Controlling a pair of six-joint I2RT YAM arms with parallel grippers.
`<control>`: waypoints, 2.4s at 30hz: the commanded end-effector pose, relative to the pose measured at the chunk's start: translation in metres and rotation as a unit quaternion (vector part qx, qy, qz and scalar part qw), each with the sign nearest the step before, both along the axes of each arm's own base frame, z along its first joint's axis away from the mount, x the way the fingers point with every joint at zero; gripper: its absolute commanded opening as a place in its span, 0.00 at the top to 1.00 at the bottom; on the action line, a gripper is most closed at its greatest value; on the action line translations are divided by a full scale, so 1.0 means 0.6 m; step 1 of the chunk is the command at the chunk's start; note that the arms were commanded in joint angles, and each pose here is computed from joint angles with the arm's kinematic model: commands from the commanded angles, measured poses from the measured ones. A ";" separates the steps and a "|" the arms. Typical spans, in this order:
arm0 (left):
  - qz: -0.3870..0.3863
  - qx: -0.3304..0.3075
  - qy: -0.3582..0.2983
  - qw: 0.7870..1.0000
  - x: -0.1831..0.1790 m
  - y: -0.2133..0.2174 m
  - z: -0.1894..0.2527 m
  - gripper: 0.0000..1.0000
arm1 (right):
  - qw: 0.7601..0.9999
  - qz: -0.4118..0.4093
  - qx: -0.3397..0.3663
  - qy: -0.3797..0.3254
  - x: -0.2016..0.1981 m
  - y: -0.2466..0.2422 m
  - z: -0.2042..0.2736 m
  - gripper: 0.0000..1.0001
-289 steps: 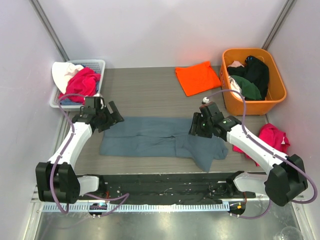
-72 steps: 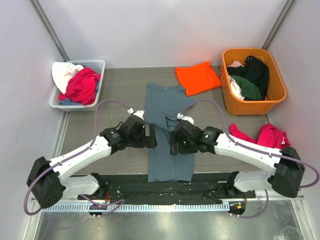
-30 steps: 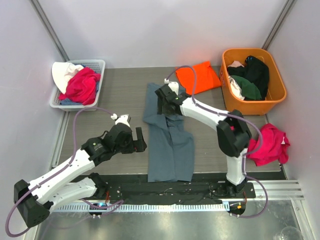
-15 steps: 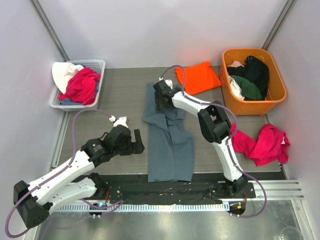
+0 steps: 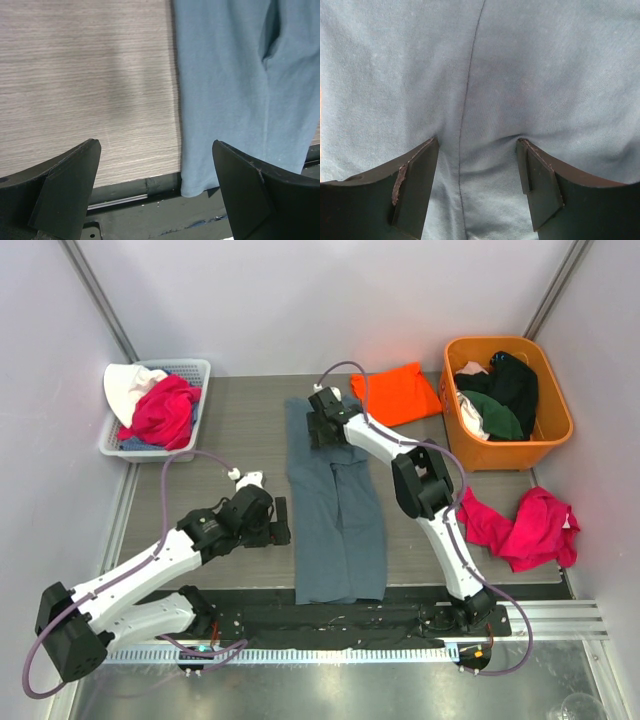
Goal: Fold and stack the t-shirts
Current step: Fold the tshirt
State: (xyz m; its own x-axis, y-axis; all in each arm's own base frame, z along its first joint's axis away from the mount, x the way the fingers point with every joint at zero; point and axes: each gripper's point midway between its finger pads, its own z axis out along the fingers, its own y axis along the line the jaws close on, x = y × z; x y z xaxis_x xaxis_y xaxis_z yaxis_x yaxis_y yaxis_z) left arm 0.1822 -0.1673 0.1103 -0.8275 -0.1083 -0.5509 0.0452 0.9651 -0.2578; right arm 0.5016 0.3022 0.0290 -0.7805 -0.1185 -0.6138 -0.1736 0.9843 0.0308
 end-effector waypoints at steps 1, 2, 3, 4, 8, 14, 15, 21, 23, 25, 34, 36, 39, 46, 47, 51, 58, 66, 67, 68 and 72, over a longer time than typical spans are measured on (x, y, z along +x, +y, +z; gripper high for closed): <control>0.002 -0.014 -0.037 0.999 0.027 -0.013 0.040 0.00 | 1.000 0.003 -0.010 0.023 0.019 -0.014 -0.040 0.28; 0.003 -0.013 -0.037 0.999 0.027 -0.011 0.041 0.00 | 1.000 0.000 -0.012 0.024 0.026 -0.018 -0.048 0.27; 0.002 -0.013 -0.037 0.999 0.026 -0.011 0.041 0.00 | 1.000 0.001 -0.012 0.021 0.034 -0.020 -0.046 0.27; 0.004 -0.013 -0.038 0.999 0.026 -0.010 0.042 0.00 | 1.000 0.000 -0.006 0.010 0.047 -0.017 -0.030 0.27; 0.007 -0.013 -0.037 0.999 0.022 -0.005 0.041 0.00 | 1.000 0.014 0.011 -0.010 0.066 -0.010 0.007 0.27; 0.011 -0.027 -0.040 0.999 0.020 -0.008 0.046 0.00 | 0.994 0.034 0.080 -0.067 0.049 0.010 0.161 0.27; 0.012 -0.029 -0.040 0.999 0.020 -0.008 0.046 0.00 | 0.993 0.034 0.087 -0.076 0.034 0.004 0.191 0.27; 0.012 -0.043 -0.048 0.998 0.021 -0.012 0.056 0.00 | 0.993 0.037 0.096 -0.061 -0.063 -0.003 0.230 0.26; 0.012 -0.045 -0.050 0.998 0.021 -0.012 0.058 0.00 | 0.992 0.035 0.102 -0.058 -0.100 0.001 0.242 0.26; 0.013 -0.050 -0.052 0.997 0.020 -0.011 0.061 0.00 | 0.996 0.035 0.083 -0.027 -0.140 -0.007 0.198 0.26; 0.022 -0.064 -0.054 0.996 0.004 0.003 0.066 0.00 | 0.999 0.021 0.049 0.008 -0.233 0.007 0.096 0.26; 0.026 -0.064 -0.053 0.996 0.000 0.008 0.065 0.00 | 0.999 0.012 0.035 0.010 -0.234 0.001 0.074 0.26; 0.032 -0.064 -0.055 0.996 -0.007 0.018 0.065 0.00 | 1.000 0.010 0.022 0.019 -0.240 -0.004 0.051 0.26; 0.043 -0.066 -0.052 0.996 -0.023 0.036 0.057 0.00 | 0.999 0.015 0.017 0.045 -0.281 -0.007 0.015 0.26; 0.045 -0.070 -0.054 0.995 -0.023 0.036 0.059 0.00 | 0.998 0.016 0.013 0.056 -0.295 -0.013 0.000 0.26; 0.048 -0.072 -0.053 0.995 -0.028 0.042 0.058 0.00 | 0.997 0.018 0.010 0.077 -0.342 -0.016 -0.026 0.26; 0.049 -0.076 -0.058 0.994 -0.031 0.046 0.066 0.00 | 0.994 0.012 -0.004 0.106 -0.445 -0.020 -0.045 0.26; 0.055 -0.086 -0.062 0.993 -0.038 0.054 0.075 0.00 | 0.992 0.006 -0.005 0.130 -0.580 -0.015 -0.035 0.26; 0.057 -0.087 -0.062 0.993 -0.040 0.055 0.075 0.00 | 0.991 0.005 -0.011 0.133 -0.594 -0.018 -0.033 0.26; 0.058 -0.086 -0.060 0.993 -0.042 0.057 0.073 0.00 | 0.992 0.004 -0.013 0.128 -0.601 -0.018 -0.029 0.26; 0.062 -0.098 -0.061 0.991 -0.048 0.060 0.079 0.00 | 0.992 0.008 -0.018 0.124 -0.640 -0.015 -0.010 0.26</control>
